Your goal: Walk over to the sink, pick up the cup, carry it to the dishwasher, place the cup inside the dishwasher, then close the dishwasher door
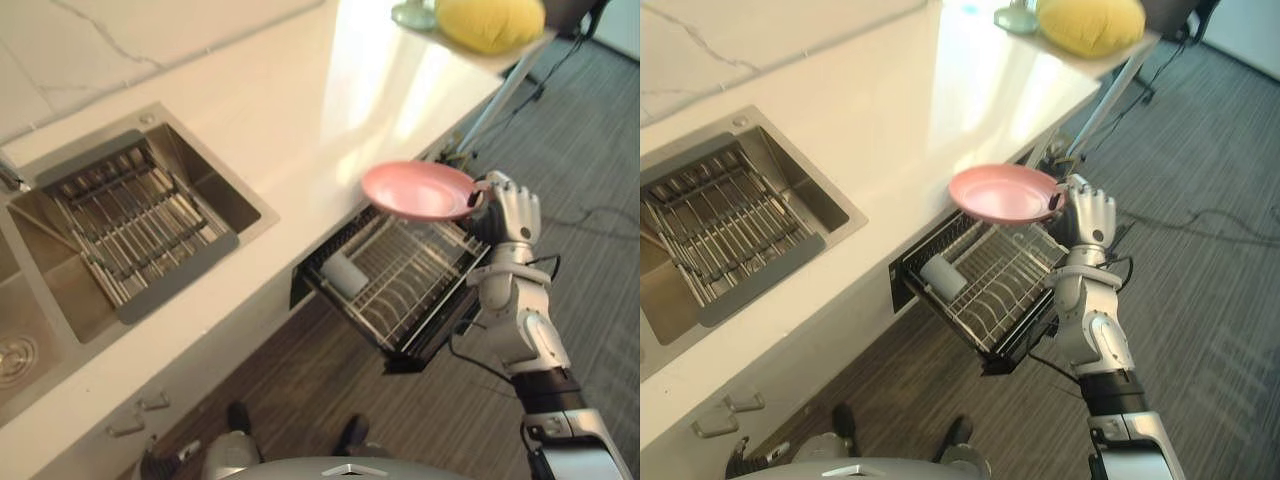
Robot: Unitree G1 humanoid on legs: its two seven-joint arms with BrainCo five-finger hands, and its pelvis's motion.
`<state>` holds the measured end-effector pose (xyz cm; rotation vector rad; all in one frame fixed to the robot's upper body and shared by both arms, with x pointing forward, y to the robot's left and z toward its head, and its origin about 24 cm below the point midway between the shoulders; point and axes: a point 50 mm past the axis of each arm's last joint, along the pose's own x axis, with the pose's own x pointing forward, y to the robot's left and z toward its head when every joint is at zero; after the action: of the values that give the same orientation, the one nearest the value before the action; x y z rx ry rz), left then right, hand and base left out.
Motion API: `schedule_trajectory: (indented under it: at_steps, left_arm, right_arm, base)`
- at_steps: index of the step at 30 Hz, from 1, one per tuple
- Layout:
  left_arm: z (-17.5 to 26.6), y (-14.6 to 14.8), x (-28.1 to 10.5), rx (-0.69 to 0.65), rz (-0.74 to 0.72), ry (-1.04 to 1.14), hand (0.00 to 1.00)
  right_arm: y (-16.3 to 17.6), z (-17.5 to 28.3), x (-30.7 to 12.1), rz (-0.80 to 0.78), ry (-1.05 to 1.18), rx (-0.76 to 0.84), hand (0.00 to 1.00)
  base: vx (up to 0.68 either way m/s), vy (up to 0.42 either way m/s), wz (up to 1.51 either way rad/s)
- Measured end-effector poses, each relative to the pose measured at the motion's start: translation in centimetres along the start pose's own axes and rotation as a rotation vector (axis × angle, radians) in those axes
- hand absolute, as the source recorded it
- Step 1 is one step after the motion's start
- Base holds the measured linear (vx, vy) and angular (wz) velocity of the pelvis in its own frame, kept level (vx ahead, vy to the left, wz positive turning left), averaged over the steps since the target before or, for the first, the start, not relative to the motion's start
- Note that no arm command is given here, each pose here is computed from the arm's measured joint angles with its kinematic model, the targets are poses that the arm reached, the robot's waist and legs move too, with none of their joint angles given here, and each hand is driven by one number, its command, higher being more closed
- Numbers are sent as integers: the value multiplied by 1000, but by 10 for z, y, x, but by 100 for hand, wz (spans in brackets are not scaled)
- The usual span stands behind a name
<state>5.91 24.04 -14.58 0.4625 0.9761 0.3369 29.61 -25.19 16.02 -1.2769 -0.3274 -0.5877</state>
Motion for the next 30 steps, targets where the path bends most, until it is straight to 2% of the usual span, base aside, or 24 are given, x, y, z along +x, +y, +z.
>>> schedule_trajectory:
  at_steps: [8, 22, 26, 30]
  left_arm:
    - [40, -5, 11, -122, -8, -105, 0]
    - [74, -30, 8, -149, -115, -220, 0]
    - [78, -36, 5, -146, -145, -239, 0]
    - [89, -42, 3, -134, -172, -283, 0]
  right_arm:
    - [-9, -2, 35, -89, 46, -3, 100]
    - [-49, -9, 100, -202, 74, -91, 100]
    - [-49, -16, 111, -141, 91, -145, 100]
    - [-35, -26, 118, 32, 118, -177, 100]
  base:
    - [-42, 30, -3]
    - [-9, 46, 5]
    - [20, 31, 6]
    - [21, 15, 14]
